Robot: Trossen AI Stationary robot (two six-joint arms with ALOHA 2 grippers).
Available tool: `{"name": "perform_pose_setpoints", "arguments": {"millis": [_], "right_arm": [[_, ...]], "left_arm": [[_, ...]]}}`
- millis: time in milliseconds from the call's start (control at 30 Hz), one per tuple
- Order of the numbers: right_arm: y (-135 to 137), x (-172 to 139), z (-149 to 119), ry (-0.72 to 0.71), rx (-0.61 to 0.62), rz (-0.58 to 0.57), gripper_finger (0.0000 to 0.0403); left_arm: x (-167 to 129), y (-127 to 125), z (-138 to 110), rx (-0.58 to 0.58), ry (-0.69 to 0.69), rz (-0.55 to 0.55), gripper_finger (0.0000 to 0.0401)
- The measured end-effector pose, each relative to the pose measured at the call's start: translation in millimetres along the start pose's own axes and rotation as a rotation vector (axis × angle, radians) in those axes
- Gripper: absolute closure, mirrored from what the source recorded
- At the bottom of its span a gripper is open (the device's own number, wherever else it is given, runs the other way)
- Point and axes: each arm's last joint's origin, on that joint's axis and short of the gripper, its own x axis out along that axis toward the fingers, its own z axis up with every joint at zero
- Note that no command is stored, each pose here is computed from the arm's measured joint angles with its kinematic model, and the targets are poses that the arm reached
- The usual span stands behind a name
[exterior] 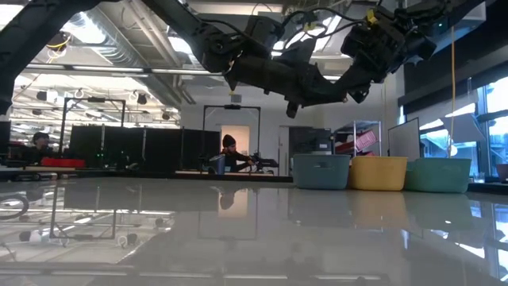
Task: Sort batteries
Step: Put the black battery into the yellow bin
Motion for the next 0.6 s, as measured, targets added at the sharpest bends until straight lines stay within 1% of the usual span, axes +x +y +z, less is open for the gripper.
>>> {"name": "perform_pose_setpoints", "arguments": {"millis": [100, 200, 300, 467, 500, 600], "right_arm": [[0, 0, 0, -0.001, 0.0, 0.005, 0.038], [0, 0, 0, 0.0, 0.0, 0.001, 0.0379], [0, 0, 0, 0.006, 0.002, -0.017, 0.0383], [-2, 0, 0, 0.011, 0.0, -0.06, 0.0383], [-2, 0, 0, 0.012, 0.0, -0.066, 0.0383], [-2, -1, -1, 0.017, 0.0, -0.097, 0.0383]], "left_arm": [[0, 0, 0, 0.0, 0.001, 0.0, 0.038], [0, 0, -1, -0.002, 0.013, 0.003, 0.0366], [-1, 1, -4, -0.006, 0.052, 0.01, 0.0334], [-4, 10, -14, -0.057, 0.146, 0.089, 0.0269], [-5, 13, -16, -0.072, 0.168, 0.102, 0.0257], [-10, 21, -23, -0.167, 0.246, 0.135, 0.0228]]}}
